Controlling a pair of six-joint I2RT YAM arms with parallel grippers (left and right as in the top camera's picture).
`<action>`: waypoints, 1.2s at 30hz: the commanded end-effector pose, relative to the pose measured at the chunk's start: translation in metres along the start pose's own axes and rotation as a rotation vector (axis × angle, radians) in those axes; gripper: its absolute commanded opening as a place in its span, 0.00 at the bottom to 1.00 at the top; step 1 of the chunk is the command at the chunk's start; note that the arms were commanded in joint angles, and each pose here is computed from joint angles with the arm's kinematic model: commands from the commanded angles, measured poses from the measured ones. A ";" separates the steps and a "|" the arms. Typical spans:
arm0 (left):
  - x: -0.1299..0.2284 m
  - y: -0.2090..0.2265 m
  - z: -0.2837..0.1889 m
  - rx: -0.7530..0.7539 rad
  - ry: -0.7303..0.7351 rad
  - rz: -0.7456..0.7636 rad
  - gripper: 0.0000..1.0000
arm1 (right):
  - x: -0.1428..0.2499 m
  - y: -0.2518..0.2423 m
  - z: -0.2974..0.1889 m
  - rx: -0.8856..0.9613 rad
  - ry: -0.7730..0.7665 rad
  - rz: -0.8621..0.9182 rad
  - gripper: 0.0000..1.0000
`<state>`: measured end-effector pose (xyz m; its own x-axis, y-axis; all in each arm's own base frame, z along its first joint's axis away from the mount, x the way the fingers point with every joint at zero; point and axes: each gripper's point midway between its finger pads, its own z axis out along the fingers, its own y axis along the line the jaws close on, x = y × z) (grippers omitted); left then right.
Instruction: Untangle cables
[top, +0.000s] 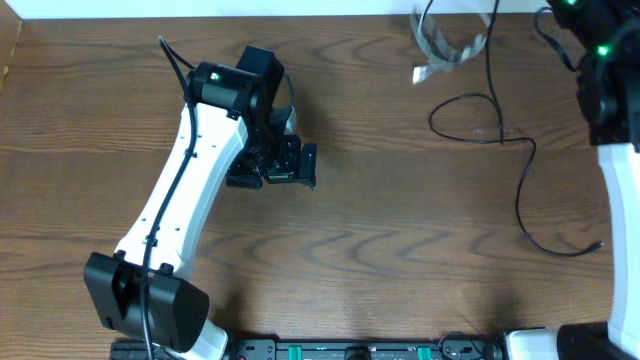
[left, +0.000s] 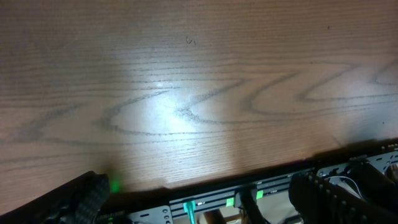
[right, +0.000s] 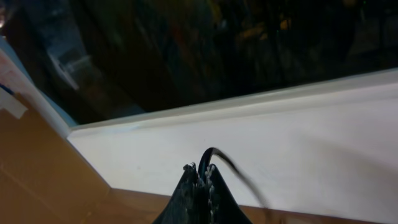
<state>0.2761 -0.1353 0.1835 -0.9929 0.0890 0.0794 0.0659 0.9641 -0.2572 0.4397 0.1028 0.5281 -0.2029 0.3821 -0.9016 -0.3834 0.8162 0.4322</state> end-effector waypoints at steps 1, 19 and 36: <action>0.000 0.001 0.001 -0.012 0.004 0.014 0.98 | 0.013 0.005 -0.011 0.017 0.068 0.040 0.02; 0.000 0.001 0.001 -0.012 0.004 0.014 0.98 | 0.085 -0.008 0.021 -0.031 0.317 0.072 0.02; 0.000 0.001 0.001 -0.012 0.004 0.014 0.98 | 0.161 -0.094 -0.012 0.365 0.622 -0.008 0.99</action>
<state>0.2762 -0.1353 0.1835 -0.9929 0.0890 0.0789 0.0660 0.9642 -0.2569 0.4310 0.1113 0.3520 -0.7254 0.1843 -0.6632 -0.1543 0.8955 0.4175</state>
